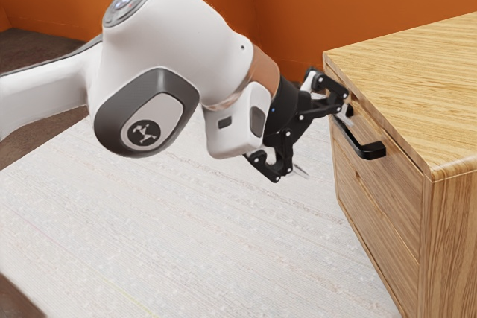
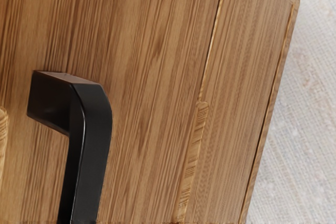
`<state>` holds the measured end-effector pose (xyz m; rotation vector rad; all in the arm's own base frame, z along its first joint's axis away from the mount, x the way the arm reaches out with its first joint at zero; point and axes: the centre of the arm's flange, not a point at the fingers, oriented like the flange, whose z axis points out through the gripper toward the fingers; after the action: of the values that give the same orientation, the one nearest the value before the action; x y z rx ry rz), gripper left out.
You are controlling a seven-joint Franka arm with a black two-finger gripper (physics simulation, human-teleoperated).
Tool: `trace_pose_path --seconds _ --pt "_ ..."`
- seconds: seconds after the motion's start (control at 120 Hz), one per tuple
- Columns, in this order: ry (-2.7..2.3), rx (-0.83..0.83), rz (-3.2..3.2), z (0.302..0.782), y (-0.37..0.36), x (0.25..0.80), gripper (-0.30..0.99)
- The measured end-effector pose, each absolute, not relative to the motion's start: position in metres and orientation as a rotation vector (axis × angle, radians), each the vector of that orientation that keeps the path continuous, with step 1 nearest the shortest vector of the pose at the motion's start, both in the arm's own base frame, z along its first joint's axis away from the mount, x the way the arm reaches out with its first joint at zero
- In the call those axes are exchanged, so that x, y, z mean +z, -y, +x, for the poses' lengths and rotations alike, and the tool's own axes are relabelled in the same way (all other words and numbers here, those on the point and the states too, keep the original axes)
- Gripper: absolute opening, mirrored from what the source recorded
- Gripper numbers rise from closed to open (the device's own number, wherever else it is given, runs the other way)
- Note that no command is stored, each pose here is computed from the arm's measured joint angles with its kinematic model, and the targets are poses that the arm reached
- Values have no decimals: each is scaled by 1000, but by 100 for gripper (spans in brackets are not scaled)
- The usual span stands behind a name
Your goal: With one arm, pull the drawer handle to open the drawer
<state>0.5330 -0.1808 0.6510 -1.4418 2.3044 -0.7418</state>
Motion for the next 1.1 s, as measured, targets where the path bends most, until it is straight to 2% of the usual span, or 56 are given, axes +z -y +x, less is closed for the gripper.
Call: trace_pose_path --seconds 0.525,1.1 --pt "-2233 -784 -1530 549 170 631 69" --pt "-2231 -793 -1525 547 171 638 69"
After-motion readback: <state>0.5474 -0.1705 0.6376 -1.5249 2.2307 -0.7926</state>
